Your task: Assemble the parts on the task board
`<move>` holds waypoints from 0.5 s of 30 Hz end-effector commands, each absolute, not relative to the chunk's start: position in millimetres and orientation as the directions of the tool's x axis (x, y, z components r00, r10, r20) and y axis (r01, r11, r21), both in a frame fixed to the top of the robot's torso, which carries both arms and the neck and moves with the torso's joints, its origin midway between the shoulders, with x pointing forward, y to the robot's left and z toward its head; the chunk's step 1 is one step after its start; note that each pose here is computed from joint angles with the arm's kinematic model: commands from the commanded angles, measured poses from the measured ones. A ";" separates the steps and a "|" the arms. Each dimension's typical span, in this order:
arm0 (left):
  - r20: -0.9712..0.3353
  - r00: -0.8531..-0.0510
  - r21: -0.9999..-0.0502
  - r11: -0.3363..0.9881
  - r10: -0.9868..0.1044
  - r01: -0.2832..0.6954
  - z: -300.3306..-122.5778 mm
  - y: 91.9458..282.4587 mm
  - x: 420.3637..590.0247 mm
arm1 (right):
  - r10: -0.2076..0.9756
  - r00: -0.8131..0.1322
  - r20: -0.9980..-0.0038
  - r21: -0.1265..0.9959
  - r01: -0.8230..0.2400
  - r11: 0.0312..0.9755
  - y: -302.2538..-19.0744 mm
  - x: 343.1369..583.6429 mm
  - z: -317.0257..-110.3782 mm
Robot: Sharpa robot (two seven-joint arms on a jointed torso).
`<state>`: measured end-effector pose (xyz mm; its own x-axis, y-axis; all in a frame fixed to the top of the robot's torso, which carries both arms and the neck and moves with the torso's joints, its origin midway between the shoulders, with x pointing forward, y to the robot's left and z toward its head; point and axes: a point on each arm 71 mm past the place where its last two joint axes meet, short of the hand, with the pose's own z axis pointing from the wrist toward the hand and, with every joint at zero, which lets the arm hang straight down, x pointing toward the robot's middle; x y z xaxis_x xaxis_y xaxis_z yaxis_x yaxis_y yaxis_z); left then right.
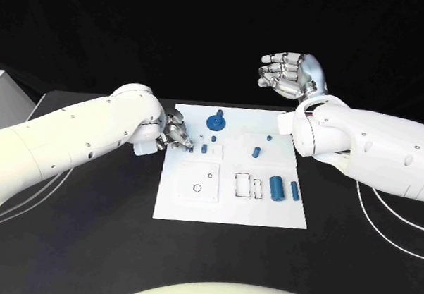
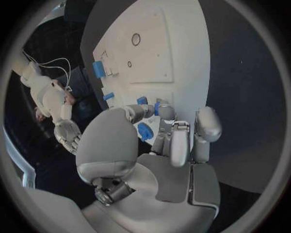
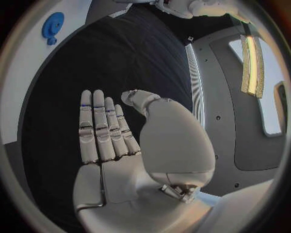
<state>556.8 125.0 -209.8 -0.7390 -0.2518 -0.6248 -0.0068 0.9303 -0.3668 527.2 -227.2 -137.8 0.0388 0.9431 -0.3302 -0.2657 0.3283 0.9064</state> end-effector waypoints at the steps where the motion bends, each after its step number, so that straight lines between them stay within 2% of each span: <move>1: -0.611 -0.753 -0.370 0.929 -0.245 -0.002 -211.6 122.6 555.3 | 0.946 0.016 -0.323 0.907 -0.281 0.314 -225.2 527.0 -137.2; 15: -0.603 -0.760 -0.371 0.929 -0.243 -0.003 -215.7 121.6 553.6 | 0.948 0.008 -0.319 0.909 -0.282 0.308 -224.8 527.0 -137.2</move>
<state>555.7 124.1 -213.3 -0.7448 -0.2535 -0.6173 -0.0101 0.9292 -0.3694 527.2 -226.9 -138.2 0.0278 0.9457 -0.3238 -0.2638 0.3194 0.9102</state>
